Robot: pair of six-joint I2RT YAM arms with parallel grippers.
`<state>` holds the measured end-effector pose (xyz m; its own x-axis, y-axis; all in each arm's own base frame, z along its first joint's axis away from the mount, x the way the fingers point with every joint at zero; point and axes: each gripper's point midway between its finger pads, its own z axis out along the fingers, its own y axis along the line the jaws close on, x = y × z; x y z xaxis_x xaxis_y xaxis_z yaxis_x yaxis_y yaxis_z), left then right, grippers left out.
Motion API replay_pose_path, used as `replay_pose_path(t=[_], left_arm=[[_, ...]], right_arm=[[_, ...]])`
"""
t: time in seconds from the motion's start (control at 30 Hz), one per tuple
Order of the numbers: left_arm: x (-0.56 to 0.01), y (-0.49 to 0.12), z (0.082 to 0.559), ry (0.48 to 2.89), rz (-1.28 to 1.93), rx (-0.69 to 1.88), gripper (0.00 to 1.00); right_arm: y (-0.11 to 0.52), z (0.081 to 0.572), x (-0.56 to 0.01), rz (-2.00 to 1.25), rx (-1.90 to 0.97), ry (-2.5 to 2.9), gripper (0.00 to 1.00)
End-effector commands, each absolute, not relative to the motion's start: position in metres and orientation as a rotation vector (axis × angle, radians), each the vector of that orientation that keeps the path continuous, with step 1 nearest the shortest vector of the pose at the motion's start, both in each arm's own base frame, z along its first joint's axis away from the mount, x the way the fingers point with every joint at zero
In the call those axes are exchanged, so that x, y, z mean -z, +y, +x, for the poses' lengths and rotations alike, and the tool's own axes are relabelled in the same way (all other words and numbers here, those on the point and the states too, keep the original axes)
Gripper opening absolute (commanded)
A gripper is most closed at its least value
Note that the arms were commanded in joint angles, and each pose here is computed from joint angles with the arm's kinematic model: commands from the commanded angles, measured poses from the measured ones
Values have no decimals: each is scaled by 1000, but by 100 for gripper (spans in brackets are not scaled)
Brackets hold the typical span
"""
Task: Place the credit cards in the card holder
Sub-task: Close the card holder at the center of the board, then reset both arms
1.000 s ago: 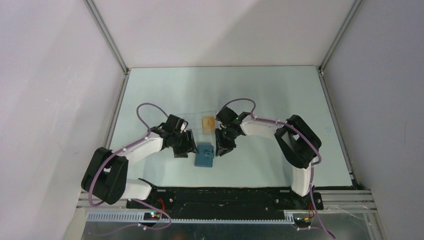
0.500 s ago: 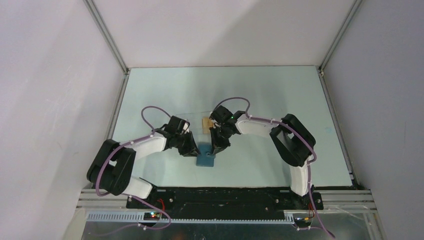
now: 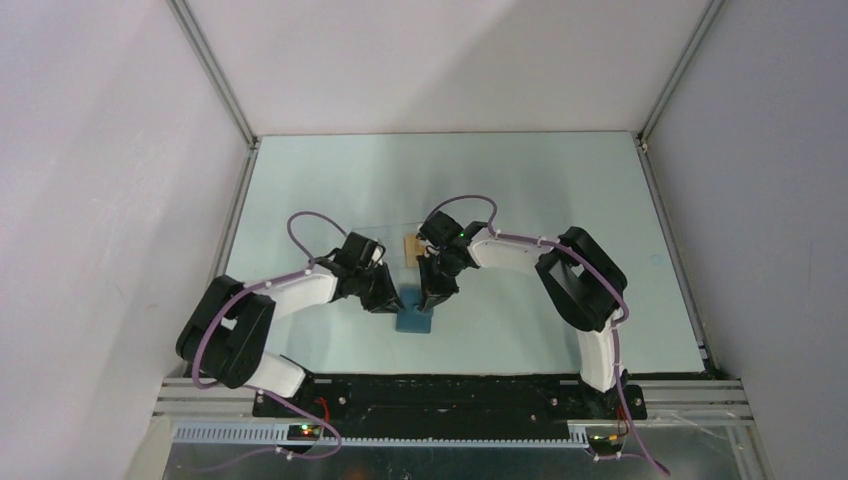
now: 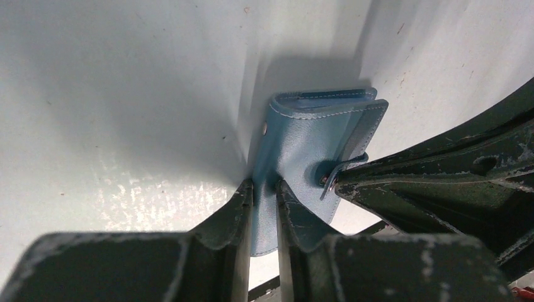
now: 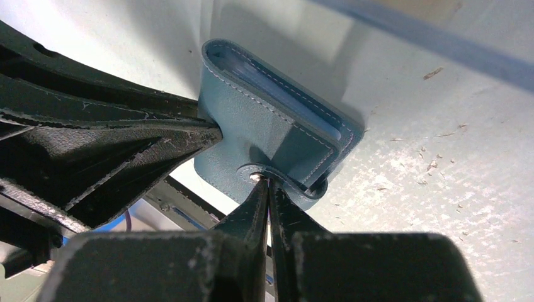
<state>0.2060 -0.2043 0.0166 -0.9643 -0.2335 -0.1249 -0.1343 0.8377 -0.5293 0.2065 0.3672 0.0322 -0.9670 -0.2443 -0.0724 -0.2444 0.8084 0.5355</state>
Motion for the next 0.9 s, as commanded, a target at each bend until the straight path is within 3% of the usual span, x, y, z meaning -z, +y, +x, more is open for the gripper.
replay_pose_path(t=[0.0,0.23,0.3,0.43,0.63,0.87], left_arm=[[-22,-226,205,2822,-255,863,20],[-35,-230,208,2773,-244,883,26],[-40,-228,210,2747,-241,881,35],[-59,-224,219,2651,-227,871,65],[-82,-208,236,2515,-244,830,92],[-107,-171,263,2360,-302,747,100]], right_arm=[[367,210,-19,-412,-799,2991,6],[360,213,-13,-442,-681,2979,7],[359,212,-13,-454,-663,2975,7],[361,213,-23,-466,-674,2946,8],[365,220,-50,-475,-714,2862,13],[365,232,-76,-477,-714,2761,49]])
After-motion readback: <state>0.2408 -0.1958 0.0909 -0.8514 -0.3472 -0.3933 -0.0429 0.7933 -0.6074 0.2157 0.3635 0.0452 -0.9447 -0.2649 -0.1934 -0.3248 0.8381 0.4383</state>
